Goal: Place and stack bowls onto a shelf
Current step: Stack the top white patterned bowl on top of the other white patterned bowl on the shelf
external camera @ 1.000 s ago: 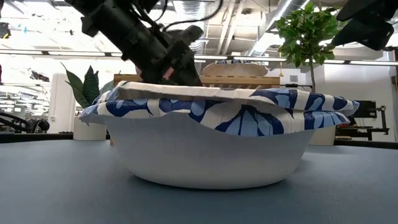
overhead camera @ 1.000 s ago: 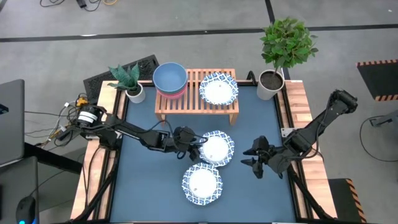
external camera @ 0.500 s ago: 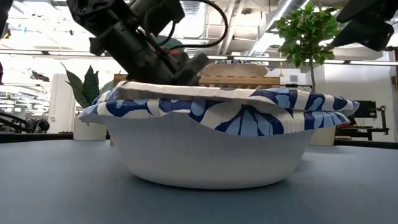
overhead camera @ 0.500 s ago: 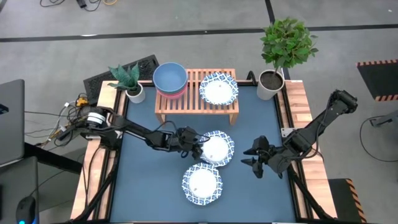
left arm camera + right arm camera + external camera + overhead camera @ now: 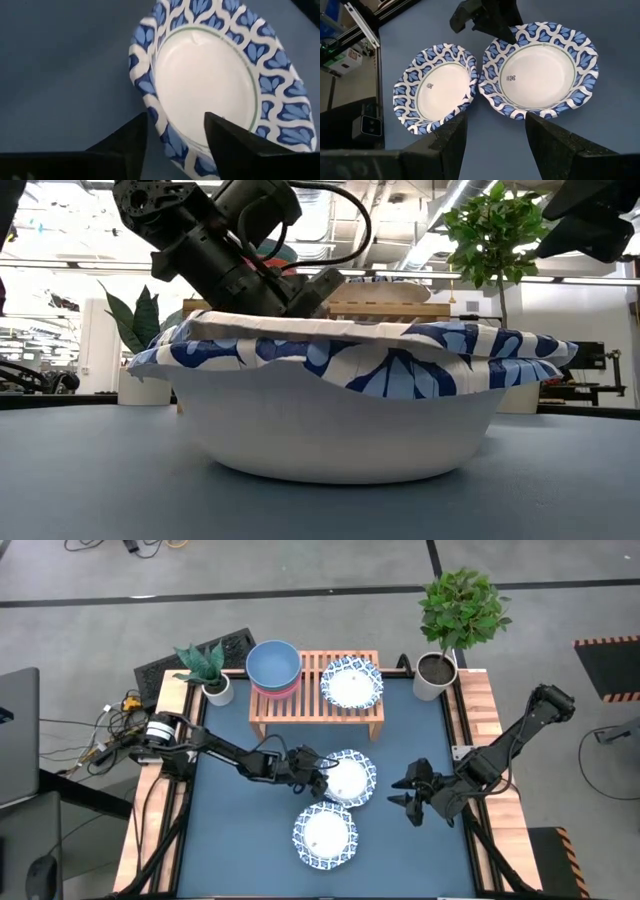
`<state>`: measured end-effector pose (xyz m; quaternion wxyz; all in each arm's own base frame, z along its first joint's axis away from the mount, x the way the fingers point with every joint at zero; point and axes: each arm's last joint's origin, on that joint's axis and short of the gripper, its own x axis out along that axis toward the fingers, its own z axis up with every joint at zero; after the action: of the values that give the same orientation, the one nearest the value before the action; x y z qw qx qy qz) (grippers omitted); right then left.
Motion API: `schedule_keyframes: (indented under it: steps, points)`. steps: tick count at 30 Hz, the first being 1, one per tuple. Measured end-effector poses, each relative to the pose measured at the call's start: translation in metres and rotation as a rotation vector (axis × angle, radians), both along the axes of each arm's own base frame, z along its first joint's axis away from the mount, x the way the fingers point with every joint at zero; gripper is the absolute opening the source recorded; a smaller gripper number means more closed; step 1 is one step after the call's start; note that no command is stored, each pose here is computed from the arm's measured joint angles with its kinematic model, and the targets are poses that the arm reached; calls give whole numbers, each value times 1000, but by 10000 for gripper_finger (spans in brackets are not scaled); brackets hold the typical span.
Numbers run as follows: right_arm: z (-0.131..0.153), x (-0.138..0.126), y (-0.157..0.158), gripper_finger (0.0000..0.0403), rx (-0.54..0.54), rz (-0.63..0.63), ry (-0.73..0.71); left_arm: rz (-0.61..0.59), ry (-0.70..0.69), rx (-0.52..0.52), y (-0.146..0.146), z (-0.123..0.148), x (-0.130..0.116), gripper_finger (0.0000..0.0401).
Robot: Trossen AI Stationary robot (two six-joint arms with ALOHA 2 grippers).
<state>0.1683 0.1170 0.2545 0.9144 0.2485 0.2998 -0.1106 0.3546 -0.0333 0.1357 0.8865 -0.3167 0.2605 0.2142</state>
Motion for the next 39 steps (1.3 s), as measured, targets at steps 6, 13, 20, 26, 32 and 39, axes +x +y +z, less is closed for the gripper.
schedule_keyframes:
  steps: [6, 13, 20, 26, 32, 39]
  points:
    - [0, 0, 0, 226, 0, 0, 1, -8, 2, 1, 1, 0, 0, 92]
    - [0, 0, 0, 226, -1, 0, 1, -34, -52, 57, 1, 5, 4, 7]
    - [0, 0, 0, 226, -1, 0, 1, -48, -102, 40, 0, 9, 7, 2]
    - [0, -1, 2, 226, -1, 10, 2, -67, -158, 20, 2, 14, 10, 2]
    - [-5, -8, 1, 226, 18, -26, 57, -79, -184, 17, 2, 17, 11, 2]
    - [-14, -20, -4, 226, 40, -136, 168, -117, -218, 47, 2, 30, 21, 2]
